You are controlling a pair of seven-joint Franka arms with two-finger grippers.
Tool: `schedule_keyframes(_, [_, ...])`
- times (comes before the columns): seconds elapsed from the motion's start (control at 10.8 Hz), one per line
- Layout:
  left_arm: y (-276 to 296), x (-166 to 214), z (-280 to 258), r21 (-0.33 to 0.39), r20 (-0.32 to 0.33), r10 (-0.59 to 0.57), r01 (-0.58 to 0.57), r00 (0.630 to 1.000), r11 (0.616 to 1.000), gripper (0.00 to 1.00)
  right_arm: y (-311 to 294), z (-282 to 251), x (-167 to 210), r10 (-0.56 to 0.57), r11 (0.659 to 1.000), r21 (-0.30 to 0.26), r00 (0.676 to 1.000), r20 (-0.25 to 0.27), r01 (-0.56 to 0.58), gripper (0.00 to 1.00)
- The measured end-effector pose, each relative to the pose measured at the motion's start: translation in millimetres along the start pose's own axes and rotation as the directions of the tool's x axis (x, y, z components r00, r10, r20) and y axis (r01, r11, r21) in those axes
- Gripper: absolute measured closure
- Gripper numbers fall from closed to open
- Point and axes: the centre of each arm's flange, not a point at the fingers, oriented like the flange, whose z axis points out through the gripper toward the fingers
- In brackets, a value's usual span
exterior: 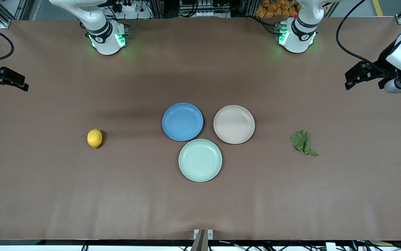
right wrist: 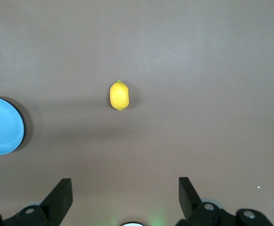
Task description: Pick lemon and lettuce from blue and beige plates
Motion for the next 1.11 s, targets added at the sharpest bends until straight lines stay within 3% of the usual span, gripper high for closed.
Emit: schedule_keyframes(1.11, [-0.1,0.0,0.1,0.0,0.001,0.0,0.0,1.0,1.0,0.0,-1.1,-3.6,4.4,-0.002,1.0,-0.002,0.999,-0.041,0.002,0.0])
